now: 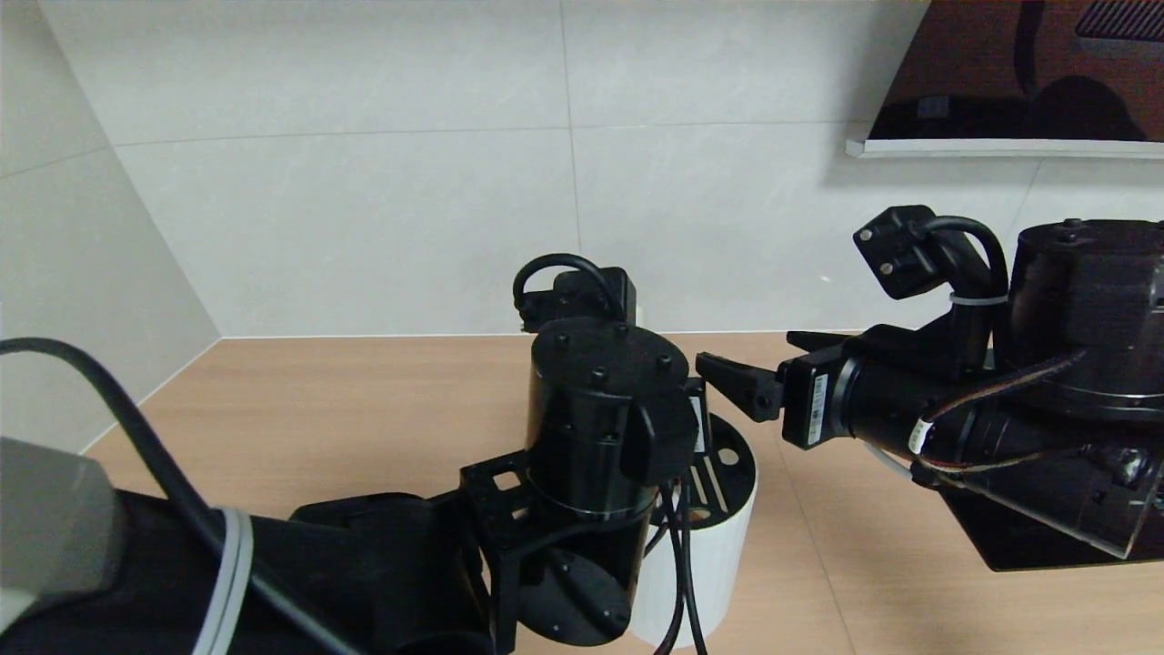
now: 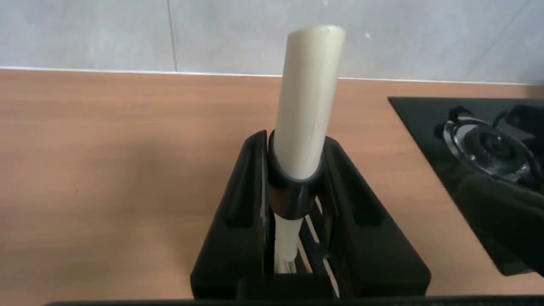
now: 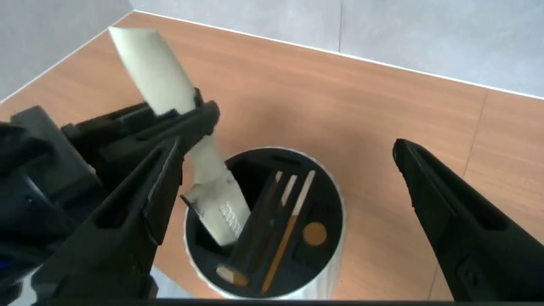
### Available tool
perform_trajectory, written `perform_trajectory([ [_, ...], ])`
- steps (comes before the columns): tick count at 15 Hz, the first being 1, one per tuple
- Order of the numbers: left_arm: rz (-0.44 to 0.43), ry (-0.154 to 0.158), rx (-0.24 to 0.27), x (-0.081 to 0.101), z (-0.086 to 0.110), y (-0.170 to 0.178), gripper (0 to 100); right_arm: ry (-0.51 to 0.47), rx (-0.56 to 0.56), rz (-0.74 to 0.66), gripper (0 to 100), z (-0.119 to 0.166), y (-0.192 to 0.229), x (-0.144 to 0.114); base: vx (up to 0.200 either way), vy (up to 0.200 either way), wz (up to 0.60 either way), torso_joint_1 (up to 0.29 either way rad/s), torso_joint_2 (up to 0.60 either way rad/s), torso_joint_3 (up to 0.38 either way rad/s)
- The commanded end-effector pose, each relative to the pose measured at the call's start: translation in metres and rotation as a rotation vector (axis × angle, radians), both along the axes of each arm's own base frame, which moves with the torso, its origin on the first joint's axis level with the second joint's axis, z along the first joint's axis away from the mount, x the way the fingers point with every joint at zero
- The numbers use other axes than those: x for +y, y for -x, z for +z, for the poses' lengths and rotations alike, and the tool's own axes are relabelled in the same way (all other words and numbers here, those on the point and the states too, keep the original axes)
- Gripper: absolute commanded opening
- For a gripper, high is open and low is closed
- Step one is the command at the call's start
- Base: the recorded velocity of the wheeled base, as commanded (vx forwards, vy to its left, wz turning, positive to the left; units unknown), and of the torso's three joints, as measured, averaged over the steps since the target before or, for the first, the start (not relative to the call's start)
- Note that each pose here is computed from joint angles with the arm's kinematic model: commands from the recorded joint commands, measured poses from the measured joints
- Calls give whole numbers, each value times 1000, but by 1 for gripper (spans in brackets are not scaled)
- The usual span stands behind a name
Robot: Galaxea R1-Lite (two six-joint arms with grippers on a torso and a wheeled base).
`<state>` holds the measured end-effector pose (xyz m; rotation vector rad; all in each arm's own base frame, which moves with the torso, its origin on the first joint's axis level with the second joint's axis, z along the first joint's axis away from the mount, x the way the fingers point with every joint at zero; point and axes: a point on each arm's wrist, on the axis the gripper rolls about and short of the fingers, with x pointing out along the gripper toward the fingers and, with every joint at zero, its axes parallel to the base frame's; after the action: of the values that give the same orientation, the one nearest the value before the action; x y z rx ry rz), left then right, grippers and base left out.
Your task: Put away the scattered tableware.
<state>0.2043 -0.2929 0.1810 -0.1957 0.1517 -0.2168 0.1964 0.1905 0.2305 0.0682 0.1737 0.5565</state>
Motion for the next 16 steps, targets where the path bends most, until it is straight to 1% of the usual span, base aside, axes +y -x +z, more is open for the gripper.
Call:
perform_trajectory([
  [1,-5,-17,15,-1,-8,-1,0,3,3,-1,100,-1,-1,1,0,0,0,0,0,0],
  [2,-30,-45,36,-4,-18,2,0,4,2,-2,100,-1,-1,0,0,0,0,0,0,0],
  [3,-48,-65,50,-8,-26,4,0,5,3,-2,100,-2,-1,0,0,0,0,0,0,0],
  [4,-49,-80,61,-9,-32,3,0,5,3,-2,100,-2,-1,0,0,0,0,0,0,0],
  [5,-49,-87,65,-10,-35,2,0,3,3,-3,100,-1,-1,0,0,0,0,0,0,0],
  [7,-49,-92,68,-11,-37,2,0,4,4,-3,100,-2,-1,0,0,0,0,0,0,0],
  [13,-49,-89,66,-10,-36,3,0,5,3,-2,100,-2,-1,0,0,0,0,0,0,0],
  [14,-49,-89,66,-10,-36,3,100,4,4,-3,100,-2,-1,0,0,0,0,0,0,0],
  [16,-49,-86,64,-9,-34,3,100,4,4,-3,100,-2,-1,0,0,0,0,0,0,0],
])
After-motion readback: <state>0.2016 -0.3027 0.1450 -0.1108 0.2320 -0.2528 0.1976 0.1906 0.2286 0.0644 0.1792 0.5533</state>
